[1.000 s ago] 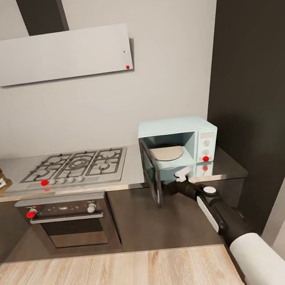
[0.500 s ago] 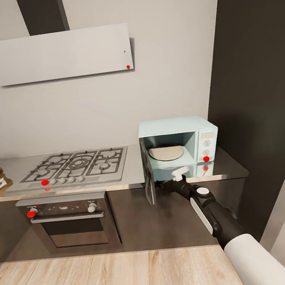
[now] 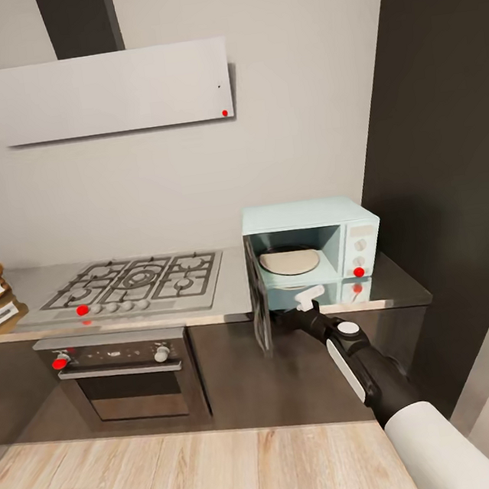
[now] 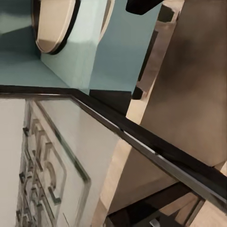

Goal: In the kitchen, take the popcorn bag from the countertop, put it into the microwave, and heat it until the popcorn is cooked so the cooked popcorn ends up inside the bag.

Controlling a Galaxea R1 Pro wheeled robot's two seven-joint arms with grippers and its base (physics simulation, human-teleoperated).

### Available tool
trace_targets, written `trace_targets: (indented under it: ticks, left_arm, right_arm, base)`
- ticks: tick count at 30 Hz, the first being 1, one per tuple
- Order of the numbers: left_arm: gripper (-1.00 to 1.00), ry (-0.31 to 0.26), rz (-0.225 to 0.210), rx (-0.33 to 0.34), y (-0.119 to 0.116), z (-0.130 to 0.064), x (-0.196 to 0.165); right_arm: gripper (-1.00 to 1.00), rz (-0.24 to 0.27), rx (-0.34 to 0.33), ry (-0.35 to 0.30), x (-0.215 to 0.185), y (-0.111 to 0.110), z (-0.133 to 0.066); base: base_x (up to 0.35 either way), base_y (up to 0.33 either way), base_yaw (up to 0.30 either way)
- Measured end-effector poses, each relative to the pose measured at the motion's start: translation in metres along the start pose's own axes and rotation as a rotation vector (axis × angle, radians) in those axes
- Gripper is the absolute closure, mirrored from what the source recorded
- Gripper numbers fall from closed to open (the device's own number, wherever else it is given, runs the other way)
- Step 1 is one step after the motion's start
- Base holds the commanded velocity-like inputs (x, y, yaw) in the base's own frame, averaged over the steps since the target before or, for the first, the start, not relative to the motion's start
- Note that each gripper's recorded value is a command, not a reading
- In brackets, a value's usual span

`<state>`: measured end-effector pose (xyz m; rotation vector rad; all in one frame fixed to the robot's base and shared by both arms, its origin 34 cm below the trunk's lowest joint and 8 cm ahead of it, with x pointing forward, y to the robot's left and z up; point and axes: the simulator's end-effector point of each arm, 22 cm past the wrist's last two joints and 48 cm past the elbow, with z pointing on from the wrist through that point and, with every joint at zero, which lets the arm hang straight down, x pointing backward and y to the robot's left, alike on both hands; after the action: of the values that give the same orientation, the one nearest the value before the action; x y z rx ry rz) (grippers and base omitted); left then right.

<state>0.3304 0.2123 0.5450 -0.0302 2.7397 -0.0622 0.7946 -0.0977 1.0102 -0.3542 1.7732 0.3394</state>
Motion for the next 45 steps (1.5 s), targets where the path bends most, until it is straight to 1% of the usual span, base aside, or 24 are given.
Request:
trace_targets:
  ticks: [16, 38, 41, 42, 45]
  left_arm:
    - [-1.00, 0.002, 0.000, 0.000, 0.0000, 0.0001, 0.0008]
    - [-1.00, 0.004, 0.000, 0.000, 0.0001, 0.0001, 0.0017]
    - [-1.00, 0.004, 0.000, 0.000, 0.0001, 0.0001, 0.0018]
    - [-1.00, 0.004, 0.000, 0.000, 0.0001, 0.0001, 0.0017]
    - [-1.00, 0.004, 0.000, 0.000, 0.0001, 0.0001, 0.0017]
  right_arm:
    - [-1.00, -0.001, 0.000, -0.002, 0.0003, 0.0004, 0.0006]
    - [-1.00, -0.002, -0.002, -0.003, 0.0016, 0.0000, 0.0007]
    - [-1.00, -0.003, -0.002, -0.004, 0.0013, 0.0002, 0.0007]
    - [-1.00, -0.006, 0.009, -0.004, 0.0012, -0.0036, 0.0001]
    - [-1.00, -0.004, 0.011, -0.005, 0.0009, -0.0051, -0.0002]
  base:
    - [0.000, 0.000, 0.088]
    - [0.000, 0.000, 0.020]
    - [0.000, 0.000, 0.182]
    - [0.000, 0.000, 0.068]
    - [0.000, 0.000, 0.029]
